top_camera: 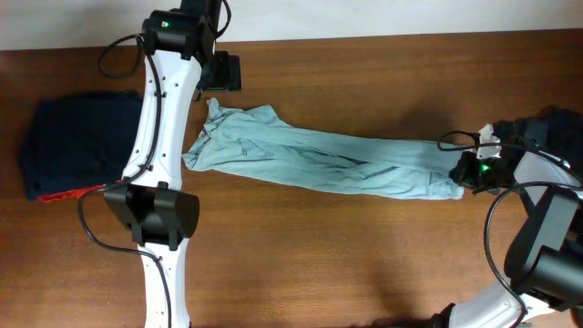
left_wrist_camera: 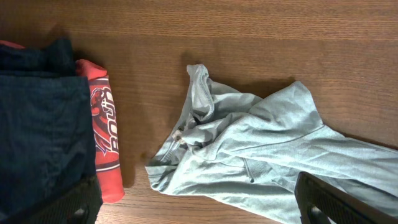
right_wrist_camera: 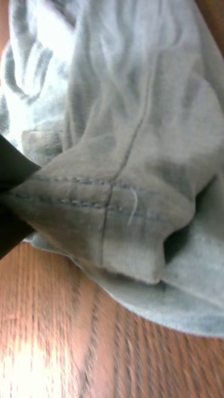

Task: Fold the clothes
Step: 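Grasp the strip's right end with the right gripper, then fold the right end leftward over the strip with the right gripper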

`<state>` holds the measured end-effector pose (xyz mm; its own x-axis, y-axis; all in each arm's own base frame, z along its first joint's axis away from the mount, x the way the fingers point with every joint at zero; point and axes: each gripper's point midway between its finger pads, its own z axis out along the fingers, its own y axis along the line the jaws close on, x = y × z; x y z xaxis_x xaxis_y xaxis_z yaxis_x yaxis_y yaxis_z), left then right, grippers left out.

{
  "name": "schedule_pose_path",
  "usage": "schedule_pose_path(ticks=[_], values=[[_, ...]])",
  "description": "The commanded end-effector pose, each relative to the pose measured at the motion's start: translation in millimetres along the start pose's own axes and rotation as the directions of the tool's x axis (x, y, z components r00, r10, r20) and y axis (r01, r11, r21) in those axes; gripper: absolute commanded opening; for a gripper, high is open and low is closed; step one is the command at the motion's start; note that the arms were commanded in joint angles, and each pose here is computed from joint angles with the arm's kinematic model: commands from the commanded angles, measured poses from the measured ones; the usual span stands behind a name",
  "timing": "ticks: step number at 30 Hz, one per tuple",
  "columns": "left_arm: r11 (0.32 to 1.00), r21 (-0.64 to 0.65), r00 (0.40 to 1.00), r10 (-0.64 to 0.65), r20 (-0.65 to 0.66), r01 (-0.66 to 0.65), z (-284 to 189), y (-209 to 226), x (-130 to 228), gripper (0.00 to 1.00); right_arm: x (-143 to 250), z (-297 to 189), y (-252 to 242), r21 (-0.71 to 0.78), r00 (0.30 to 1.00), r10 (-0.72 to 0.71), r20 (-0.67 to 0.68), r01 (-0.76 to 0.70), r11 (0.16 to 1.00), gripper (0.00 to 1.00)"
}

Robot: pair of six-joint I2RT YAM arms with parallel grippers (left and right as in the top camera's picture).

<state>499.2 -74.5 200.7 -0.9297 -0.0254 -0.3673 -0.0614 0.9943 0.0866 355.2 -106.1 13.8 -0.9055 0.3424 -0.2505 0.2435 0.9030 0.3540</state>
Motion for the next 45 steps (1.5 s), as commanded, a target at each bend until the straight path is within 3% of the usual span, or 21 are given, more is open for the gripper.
schedule_pose_path(ticks=[1,10,22,29,33,38,45], values=[[1.0,-0.017,1.0,-0.009,-0.003,0.009,1,3,1,0.99,-14,-9,17,-0.077,0.999,-0.035,0.024,0.037,0.996,0.04],[1.0,-0.015,1.0,-0.011,0.005,0.011,1,3,-1,0.99,-35,-25,59,-0.102,0.985,-0.169,0.015,0.17,0.98,0.04],[1.0,-0.012,1.0,-0.009,0.009,0.009,1,1,-2,0.99,-68,-91,23,-0.061,0.997,-0.032,0.069,0.036,0.998,0.04],[1.0,-0.003,1.0,0.0,0.016,0.0,0,-5,-2,0.99,-57,-110,-20,-0.021,0.993,0.101,0.062,-0.1,0.995,0.04],[1.0,0.002,1.0,0.013,0.017,-0.013,-1,-12,-1,0.99,-53,-113,-27,-0.018,0.993,0.104,0.059,-0.103,0.994,0.04],[1.0,0.007,0.999,0.023,0.021,-0.024,-2,-18,-1,0.99,-53,-101,6,-0.048,1.0,-0.012,0.022,0.013,0.999,0.04],[1.0,0.007,0.999,0.025,0.021,-0.025,-2,-19,0,0.99,-39,-61,104,-0.075,0.96,-0.267,-0.08,0.262,0.962,0.04]])
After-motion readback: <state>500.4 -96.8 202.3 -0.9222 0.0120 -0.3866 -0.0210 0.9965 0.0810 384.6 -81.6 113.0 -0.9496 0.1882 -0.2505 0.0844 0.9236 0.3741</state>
